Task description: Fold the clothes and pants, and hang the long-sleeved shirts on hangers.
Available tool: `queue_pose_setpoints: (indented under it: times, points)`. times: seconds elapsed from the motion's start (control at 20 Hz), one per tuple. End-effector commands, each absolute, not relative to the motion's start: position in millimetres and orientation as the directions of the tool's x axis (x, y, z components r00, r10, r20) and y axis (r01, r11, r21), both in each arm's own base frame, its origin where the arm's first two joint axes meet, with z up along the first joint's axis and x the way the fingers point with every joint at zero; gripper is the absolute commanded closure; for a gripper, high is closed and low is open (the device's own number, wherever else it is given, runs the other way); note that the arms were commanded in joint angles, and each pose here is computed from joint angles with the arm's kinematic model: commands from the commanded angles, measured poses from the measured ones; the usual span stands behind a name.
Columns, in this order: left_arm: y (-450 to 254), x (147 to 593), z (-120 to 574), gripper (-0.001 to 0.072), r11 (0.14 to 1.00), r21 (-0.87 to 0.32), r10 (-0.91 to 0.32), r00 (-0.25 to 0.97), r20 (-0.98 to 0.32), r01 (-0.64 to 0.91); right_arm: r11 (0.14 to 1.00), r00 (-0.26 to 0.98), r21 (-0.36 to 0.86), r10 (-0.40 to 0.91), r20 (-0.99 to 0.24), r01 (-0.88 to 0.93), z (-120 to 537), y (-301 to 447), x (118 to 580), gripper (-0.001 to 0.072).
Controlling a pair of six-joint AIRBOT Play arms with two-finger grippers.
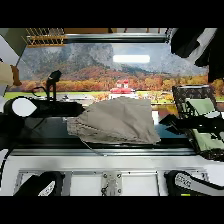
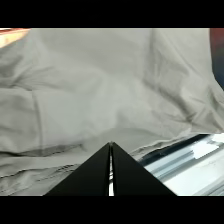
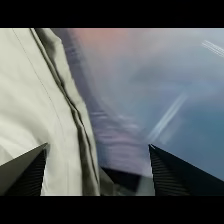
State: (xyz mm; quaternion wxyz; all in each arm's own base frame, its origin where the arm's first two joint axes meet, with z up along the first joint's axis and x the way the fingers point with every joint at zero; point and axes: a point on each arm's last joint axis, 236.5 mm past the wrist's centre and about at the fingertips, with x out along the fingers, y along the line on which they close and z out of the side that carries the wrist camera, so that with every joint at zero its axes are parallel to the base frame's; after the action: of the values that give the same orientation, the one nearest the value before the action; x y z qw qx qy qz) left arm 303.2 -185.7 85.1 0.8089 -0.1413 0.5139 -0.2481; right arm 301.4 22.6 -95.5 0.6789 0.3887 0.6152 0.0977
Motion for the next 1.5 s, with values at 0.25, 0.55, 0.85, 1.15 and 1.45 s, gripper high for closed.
queue_pose_setpoints:
  times: [0.25, 0.55, 0.85, 1.15, 1.45]
  points:
    - [-230.2, 290.7, 51.6, 0.0694, 0.823, -0.515, -0.564, 0.230, -0.793, 0.241, 0.577, 0.158, 0.776, 0.767, -0.622, 0.254, -112.3, 131.1, 325.6, -0.0002]
    - [-229.0, 289.5, 61.7, 0.0694, 0.818, -0.515, -0.571, 0.252, -0.782, 0.256, 0.600, 0.127, 0.793, 0.783, -0.609, 0.102, -92.8, 178.1, 346.0, 0.0454]
    - [-229.0, 289.1, 63.0, 0.0694, 0.817, -0.515, -0.572, 0.254, -0.780, 0.258, 0.723, 0.259, 0.686, 0.680, -0.686, -0.080, -37.0, 137.7, 410.7, 0.0708]
    - [-229.0, 289.2, 63.0, 0.0694, 0.817, -0.515, -0.572, 0.255, -0.780, 0.258, 0.882, 0.679, 0.454, 0.257, -0.688, 0.125, 109.6, -61.7, 506.4, 0.0707]
    - [-229.0, 289.5, 63.0, 0.0694, 0.818, -0.515, -0.571, 0.256, -0.780, 0.258, 0.769, 0.836, 0.481, -0.125, -0.534, 0.422, 211.1, -232.9, 456.9, 0.0708]
